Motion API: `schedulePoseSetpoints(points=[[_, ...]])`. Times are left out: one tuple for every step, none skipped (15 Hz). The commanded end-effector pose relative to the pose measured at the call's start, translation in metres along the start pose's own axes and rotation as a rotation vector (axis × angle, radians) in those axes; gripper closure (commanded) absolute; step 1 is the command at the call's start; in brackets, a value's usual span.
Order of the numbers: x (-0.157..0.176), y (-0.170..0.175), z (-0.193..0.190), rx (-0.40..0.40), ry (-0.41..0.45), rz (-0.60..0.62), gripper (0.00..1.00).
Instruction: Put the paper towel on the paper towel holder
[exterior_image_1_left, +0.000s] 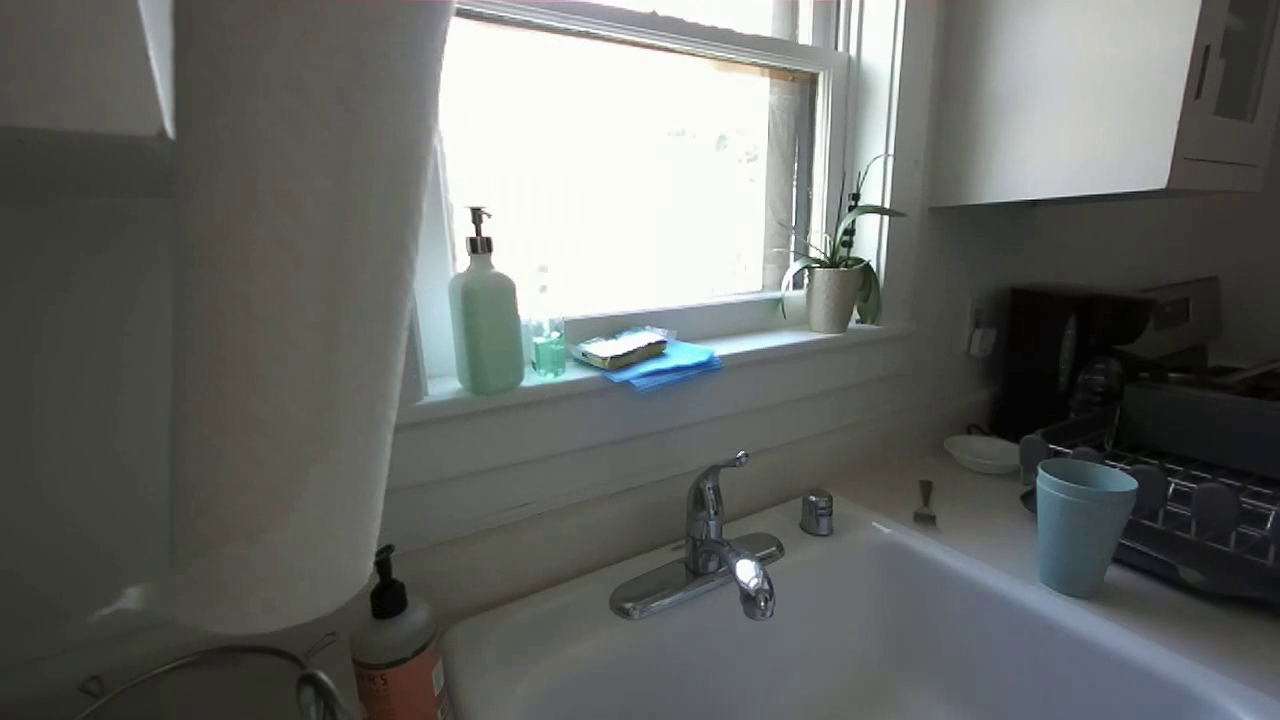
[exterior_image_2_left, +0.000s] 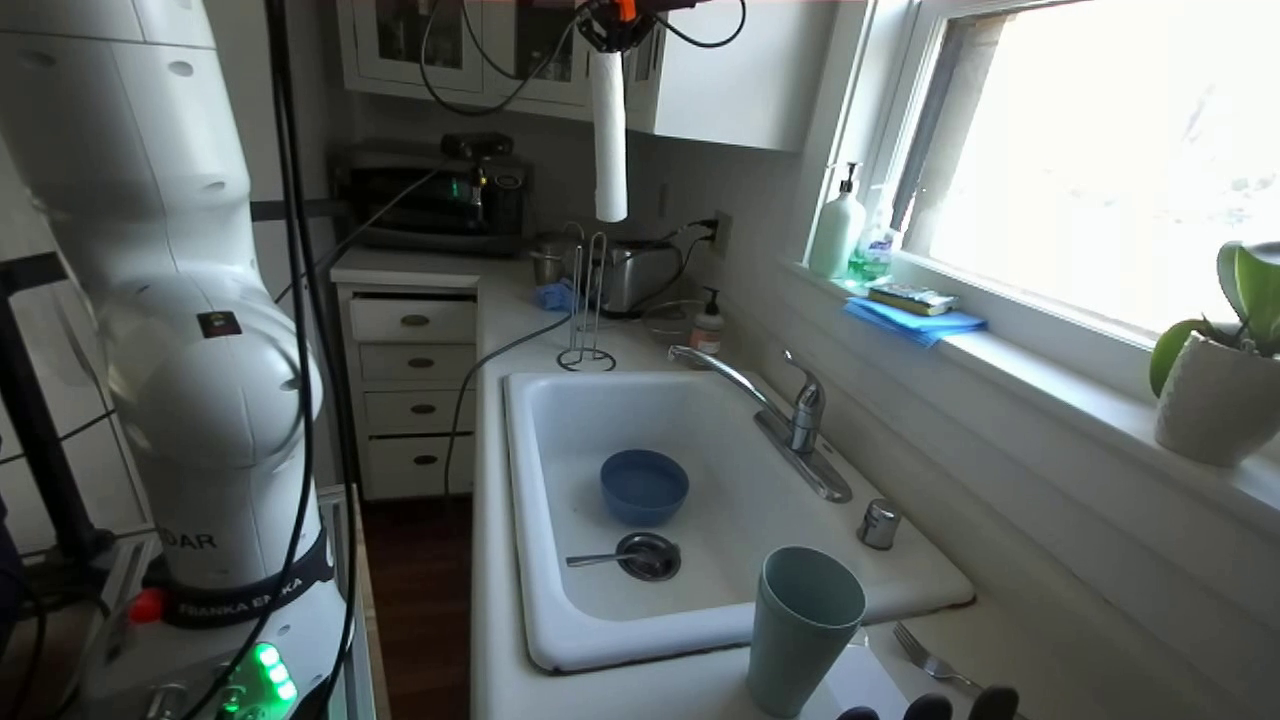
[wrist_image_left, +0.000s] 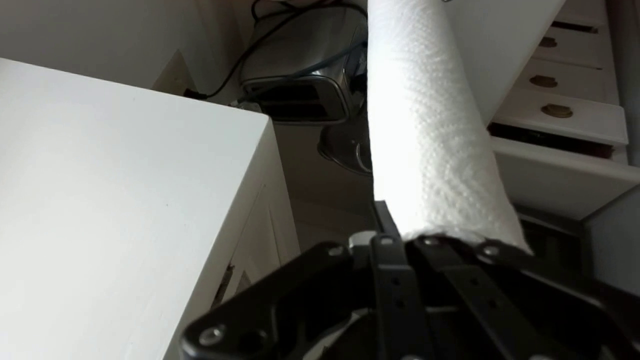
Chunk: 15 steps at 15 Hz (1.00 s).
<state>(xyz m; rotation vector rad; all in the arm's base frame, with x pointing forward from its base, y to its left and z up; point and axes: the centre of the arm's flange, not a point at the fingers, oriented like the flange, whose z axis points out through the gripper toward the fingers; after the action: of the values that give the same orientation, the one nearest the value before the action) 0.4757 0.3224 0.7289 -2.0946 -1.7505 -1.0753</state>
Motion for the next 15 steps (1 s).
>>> schedulePoseSetpoints(points=[[0.002,0.003,0.003,0.046,0.026,0.004,0.99],[0.002,0.003,0.005,0.051,0.02,0.007,0.99],[0.001,0.003,0.008,0.056,0.015,0.01,0.99],[0.0,0.004,0.01,0.06,0.008,0.012,0.99],[-0.001,0.004,0.014,0.068,0.001,0.013,0.99],[-0.002,0.005,0.016,0.075,-0.006,0.015,0.99],[-0.002,0.005,0.019,0.081,-0.01,0.016,0.99],[-0.004,0.006,0.023,0.088,-0.007,0.017,0.99],[-0.005,0.006,0.025,0.09,-0.012,0.019,0.99],[-0.005,0.007,0.027,0.096,-0.013,0.02,0.99],[-0.006,0.007,0.029,0.097,-0.018,0.02,0.99],[-0.007,0.007,0.031,0.1,-0.02,0.021,0.99],[-0.008,0.008,0.035,0.105,-0.023,0.021,0.99],[-0.008,0.007,0.037,0.11,-0.026,0.021,0.99],[-0.009,0.007,0.041,0.115,-0.028,0.02,0.99]])
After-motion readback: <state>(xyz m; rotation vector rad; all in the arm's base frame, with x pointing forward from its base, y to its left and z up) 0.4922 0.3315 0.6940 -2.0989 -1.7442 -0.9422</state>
